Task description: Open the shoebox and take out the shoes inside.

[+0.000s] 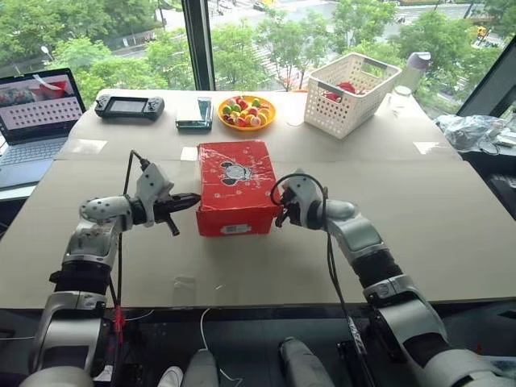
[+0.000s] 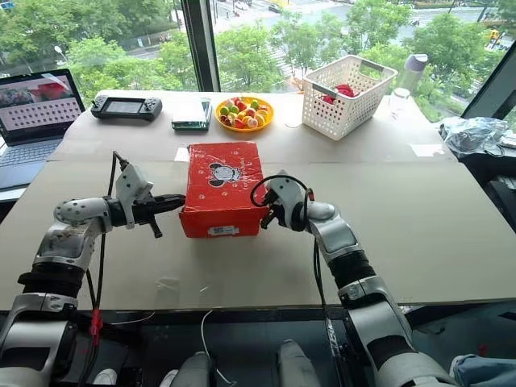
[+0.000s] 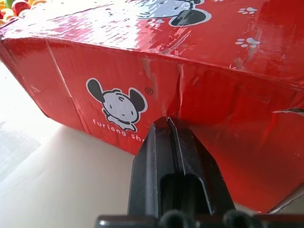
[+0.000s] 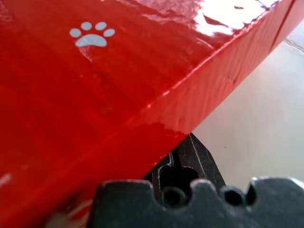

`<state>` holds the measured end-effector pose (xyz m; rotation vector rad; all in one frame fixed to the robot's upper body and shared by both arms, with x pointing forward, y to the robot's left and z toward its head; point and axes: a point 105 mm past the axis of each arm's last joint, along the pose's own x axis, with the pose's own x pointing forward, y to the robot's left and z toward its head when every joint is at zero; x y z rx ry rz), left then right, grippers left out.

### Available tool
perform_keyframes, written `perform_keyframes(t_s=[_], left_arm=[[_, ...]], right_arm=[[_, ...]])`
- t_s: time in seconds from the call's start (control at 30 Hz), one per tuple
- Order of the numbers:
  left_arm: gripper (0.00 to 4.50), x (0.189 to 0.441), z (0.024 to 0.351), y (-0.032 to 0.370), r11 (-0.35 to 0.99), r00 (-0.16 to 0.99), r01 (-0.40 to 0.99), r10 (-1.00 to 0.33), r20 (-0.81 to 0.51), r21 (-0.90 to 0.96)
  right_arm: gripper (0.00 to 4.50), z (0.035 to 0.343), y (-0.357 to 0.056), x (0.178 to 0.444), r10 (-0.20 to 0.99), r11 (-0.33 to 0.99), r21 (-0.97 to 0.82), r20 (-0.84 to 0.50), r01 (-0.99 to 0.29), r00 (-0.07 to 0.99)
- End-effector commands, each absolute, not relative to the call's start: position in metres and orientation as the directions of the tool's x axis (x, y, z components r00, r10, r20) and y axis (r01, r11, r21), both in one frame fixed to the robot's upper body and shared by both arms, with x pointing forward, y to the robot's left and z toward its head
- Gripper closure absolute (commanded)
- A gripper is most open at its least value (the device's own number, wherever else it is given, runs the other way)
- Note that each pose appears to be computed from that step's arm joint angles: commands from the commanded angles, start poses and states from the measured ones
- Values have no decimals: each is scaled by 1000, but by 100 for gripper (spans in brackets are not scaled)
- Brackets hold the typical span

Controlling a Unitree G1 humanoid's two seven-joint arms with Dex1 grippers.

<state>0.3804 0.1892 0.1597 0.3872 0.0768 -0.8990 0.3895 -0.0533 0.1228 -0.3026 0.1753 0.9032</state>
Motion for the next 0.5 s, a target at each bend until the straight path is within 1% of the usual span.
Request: perform_keyframes(t_s=[0.03, 0.13, 0.3, 0.43, 0.5], left_arm=[[448, 381, 168, 156, 460, 535, 826, -822, -197, 326], [448, 375, 165, 138, 414, 481, 857, -856, -189, 307], [448, 360, 154, 126, 373, 426, 890, -884, -191, 261], [448, 346, 144, 130, 370, 418, 900, -883, -214, 232], [448, 343, 140, 138, 387, 436, 893, -869, -234, 229]], right_arm=[[450, 137, -49, 370, 780, 542, -199, -242, -816, 577], [450, 134, -74, 364, 733, 594, -207, -261, -778, 629], [450, 131, -93, 363, 679, 639, -226, -281, -735, 678], [450, 135, -99, 372, 650, 672, -234, -268, -703, 711], [450, 137, -100, 373, 646, 675, -238, -266, -698, 715]])
